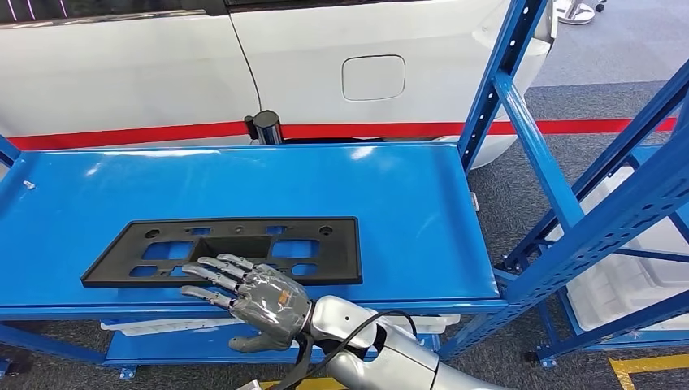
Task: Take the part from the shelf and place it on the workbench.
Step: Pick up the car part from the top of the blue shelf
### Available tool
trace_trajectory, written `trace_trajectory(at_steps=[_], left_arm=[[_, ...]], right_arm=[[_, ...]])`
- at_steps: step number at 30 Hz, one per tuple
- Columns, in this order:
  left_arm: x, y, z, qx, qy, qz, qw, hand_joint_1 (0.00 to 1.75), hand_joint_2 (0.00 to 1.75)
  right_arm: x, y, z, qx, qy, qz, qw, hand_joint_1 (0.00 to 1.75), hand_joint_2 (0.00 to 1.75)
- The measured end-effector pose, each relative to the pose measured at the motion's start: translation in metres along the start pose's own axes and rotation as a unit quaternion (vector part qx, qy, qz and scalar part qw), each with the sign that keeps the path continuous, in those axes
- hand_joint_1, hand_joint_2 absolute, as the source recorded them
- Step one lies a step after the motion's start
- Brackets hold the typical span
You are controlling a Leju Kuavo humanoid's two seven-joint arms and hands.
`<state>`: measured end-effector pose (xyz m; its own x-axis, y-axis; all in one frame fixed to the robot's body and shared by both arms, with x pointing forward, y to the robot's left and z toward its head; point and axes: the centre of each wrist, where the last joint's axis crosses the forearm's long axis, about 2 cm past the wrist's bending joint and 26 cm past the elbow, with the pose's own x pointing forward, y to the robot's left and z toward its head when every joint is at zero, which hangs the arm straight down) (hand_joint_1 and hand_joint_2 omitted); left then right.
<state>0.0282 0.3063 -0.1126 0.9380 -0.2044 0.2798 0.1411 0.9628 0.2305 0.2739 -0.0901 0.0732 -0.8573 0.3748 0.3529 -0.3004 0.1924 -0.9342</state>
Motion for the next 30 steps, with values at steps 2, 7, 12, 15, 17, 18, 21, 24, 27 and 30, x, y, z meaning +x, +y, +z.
trace_trajectory(at_steps=[2, 7, 12, 15, 17, 18, 21, 24, 27, 30], left_arm=[[0.0, 0.0, 0.0, 0.0, 0.0, -0.001, 1.0, 0.0, 0.0], [0.0, 0.0, 0.0, 0.004, 0.004, -0.002, 1.0, 0.0, 0.0], [0.0, 0.0, 0.0, 0.008, 0.008, -0.003, 1.0, 0.0, 0.0], [0.0, 0.0, 0.0, 0.01, 0.013, -0.003, 1.0, 0.0, 0.0], [0.0, 0.0, 0.0, 0.011, 0.015, -0.003, 1.0, 0.0, 0.0], [0.0, 0.0, 0.0, 0.011, 0.015, -0.002, 1.0, 0.0, 0.0], [0.0, 0.0, 0.0, 0.013, 0.017, -0.002, 1.0, 0.0, 0.0], [0.0, -0.001, 0.0, 0.014, 0.018, -0.002, 1.0, 0.0, 0.0], [0.001, -0.001, 0.0, 0.014, 0.018, -0.002, 1.0, 0.0, 0.0], [0.001, -0.001, 0.0, 0.014, 0.018, -0.002, 1.0, 0.0, 0.0]], right_arm=[[-0.003, 0.002, -0.001, 0.0, 0.012, -0.003, 1.0, 0.0, 1.75], [-0.011, 0.004, -0.003, -0.004, 0.047, -0.002, 0.999, 0.0, 1.75], [-0.018, 0.004, -0.003, -0.01, 0.072, -0.006, 0.997, 0.0, 1.75], [-0.021, 0.004, -0.004, -0.01, 0.081, -0.006, 0.997, 0.0, 1.75], [-0.022, 0.005, -0.004, -0.009, 0.087, -0.006, 0.996, 0.0, 1.75], [-0.022, 0.005, -0.004, -0.009, 0.089, -0.005, 0.996, 0.0, 1.75], [-0.024, 0.005, -0.004, -0.007, 0.093, -0.004, 0.996, 0.0, 1.75], [-0.024, 0.006, -0.004, -0.005, 0.095, -0.005, 0.995, 0.0, 1.75], [-0.024, 0.007, -0.004, -0.003, 0.097, -0.005, 0.995, 0.0, 1.75], [-0.024, 0.007, -0.004, -0.003, 0.099, -0.003, 0.995, 0.0, 1.75]])
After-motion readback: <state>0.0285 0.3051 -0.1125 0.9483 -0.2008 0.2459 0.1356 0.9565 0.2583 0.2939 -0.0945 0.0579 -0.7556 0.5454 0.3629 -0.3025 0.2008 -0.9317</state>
